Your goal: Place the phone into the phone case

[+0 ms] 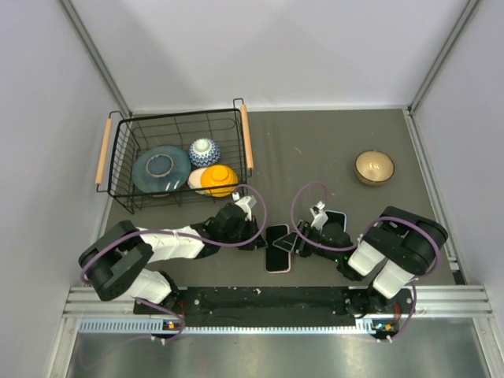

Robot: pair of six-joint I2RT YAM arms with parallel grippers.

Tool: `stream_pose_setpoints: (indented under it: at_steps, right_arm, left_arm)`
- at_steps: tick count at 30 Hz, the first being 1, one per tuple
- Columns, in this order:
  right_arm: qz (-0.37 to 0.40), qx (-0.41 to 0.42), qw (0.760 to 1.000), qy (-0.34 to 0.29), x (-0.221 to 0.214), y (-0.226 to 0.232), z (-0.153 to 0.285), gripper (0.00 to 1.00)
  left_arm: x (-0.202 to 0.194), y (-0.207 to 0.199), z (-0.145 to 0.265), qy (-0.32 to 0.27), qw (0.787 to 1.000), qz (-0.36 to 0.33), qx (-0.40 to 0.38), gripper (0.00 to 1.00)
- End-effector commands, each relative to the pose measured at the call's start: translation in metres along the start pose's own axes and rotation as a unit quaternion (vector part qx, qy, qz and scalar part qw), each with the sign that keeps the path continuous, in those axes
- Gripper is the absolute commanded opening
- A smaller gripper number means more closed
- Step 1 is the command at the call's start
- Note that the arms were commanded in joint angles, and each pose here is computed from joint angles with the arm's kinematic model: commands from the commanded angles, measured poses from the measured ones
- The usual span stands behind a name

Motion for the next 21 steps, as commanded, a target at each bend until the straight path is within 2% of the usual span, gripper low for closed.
stream_pose_setpoints:
  at_steps: [1, 2, 3, 5, 6, 7, 12, 14, 15, 16, 21]
  right_arm:
    - [-0.004, 0.117, 0.991, 0.062, -0.009, 0.04, 0.005, 0.39]
    - [-0.005, 0.108, 0.992, 0.061, -0.009, 0.037, 0.005, 0.33]
    - [-0.004, 0.104, 0.993, 0.059, -0.008, 0.035, 0.004, 0.22]
    - [0.005, 0.099, 0.993, 0.059, -0.008, 0.033, 0.004, 0.11]
    - [0.007, 0.101, 0.993, 0.06, -0.008, 0.034, 0.004, 0.03]
    - [0.014, 0.105, 0.993, 0.06, -0.008, 0.034, 0.006, 0.0]
    - [0.043, 0.147, 0.985, 0.076, -0.003, 0.048, 0.014, 0.0]
    - [0.059, 0.164, 0.981, 0.083, -0.003, 0.055, 0.017, 0.0]
    - [0.077, 0.187, 0.975, 0.091, -0.002, 0.065, 0.02, 0.0]
    - [0.079, 0.179, 0.975, 0.103, -0.004, 0.065, 0.021, 0.0]
    - [0.13, 0.213, 0.959, 0.136, -0.005, 0.09, 0.035, 0.0]
  left_arm:
    - [-0.017, -0.001, -0.004, 0.041, 0.999, -0.012, 0.006, 0.09]
    - [-0.016, -0.001, -0.003, 0.04, 0.999, -0.011, 0.007, 0.09]
    - [-0.016, -0.001, -0.003, 0.04, 0.999, -0.009, 0.008, 0.11]
    - [-0.014, -0.003, -0.001, 0.036, 0.999, -0.012, 0.005, 0.14]
    - [-0.014, -0.003, 0.0, 0.04, 0.999, -0.012, 0.011, 0.19]
    - [-0.011, -0.005, 0.002, 0.039, 0.999, -0.014, 0.012, 0.22]
    - [0.011, -0.018, 0.029, 0.013, 0.999, -0.049, 0.016, 0.46]
    - [0.027, -0.03, 0.046, -0.022, 0.997, -0.074, -0.004, 0.51]
    - [0.032, -0.036, 0.054, -0.03, 0.996, -0.085, -0.02, 0.67]
    - [0.036, -0.041, 0.066, -0.044, 0.993, -0.106, -0.036, 0.71]
    - [0.052, -0.051, 0.103, -0.08, 0.978, -0.143, -0.129, 0.66]
Point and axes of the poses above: each gripper's point midway between its finger pads, its own z axis back along the fingers, its own y axis along the line the jaws close on, x = y × z, the point moved 7 cm from there along z, back along the fingers, and after that the axes turned 10 degrees about -z, right-handed, at the moved point
